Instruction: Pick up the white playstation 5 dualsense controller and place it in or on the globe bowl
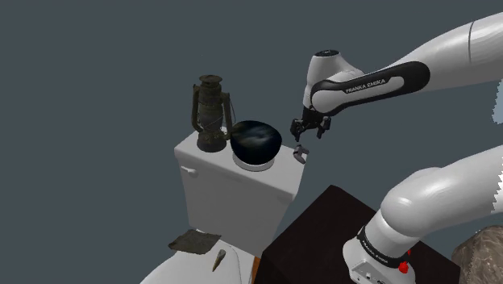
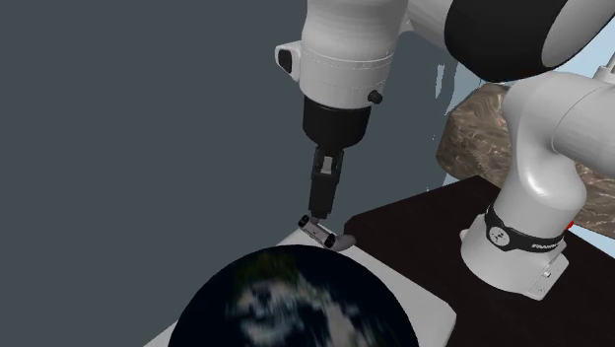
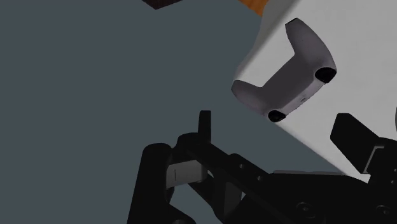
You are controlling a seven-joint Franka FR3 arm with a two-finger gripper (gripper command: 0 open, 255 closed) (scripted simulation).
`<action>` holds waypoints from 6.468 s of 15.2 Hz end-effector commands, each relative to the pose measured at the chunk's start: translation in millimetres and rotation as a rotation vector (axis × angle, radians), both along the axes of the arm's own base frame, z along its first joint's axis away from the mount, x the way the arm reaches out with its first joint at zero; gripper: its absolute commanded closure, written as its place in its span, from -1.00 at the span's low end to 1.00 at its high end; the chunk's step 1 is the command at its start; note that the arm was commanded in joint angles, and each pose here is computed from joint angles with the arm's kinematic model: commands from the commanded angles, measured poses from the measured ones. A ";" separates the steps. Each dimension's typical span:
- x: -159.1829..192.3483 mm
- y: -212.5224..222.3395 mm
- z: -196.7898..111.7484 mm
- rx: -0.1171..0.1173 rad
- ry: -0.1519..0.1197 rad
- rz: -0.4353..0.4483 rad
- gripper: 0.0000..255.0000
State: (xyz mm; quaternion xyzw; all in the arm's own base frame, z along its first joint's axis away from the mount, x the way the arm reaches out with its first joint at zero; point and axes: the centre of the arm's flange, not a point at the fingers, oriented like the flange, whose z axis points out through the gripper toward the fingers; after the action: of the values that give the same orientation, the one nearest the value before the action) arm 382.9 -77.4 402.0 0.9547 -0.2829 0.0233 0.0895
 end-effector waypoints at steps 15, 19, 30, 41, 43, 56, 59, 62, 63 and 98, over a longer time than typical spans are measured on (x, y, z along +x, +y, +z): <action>5.3 -20.8 -44.1 0.008 0.028 -0.011 1.00; 7.6 -17.3 -36.3 0.008 0.028 -0.011 1.00; -2.9 -18.5 -45.4 0.343 -0.042 -0.223 -1.00; -2.2 -14.7 -69.3 0.343 -0.042 -0.223 -1.00; -3.5 -23.6 -63.3 0.346 -0.043 -0.221 1.00; -8.9 46.5 -39.5 -0.019 -0.246 -0.467 -1.00; -10.4 51.7 -59.7 -0.100 -0.271 -0.562 -1.00; -8.5 46.7 -74.6 -0.100 -0.271 -0.562 -1.00; -7.9 45.1 -79.6 -0.100 -0.271 -0.562 -1.00; -6.9 42.4 -2.9 -0.100 -0.271 -0.562 1.00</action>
State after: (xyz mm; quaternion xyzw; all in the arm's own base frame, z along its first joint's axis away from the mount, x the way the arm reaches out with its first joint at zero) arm 375.6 -36.4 393.5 0.8217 -0.5435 0.1388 0.1008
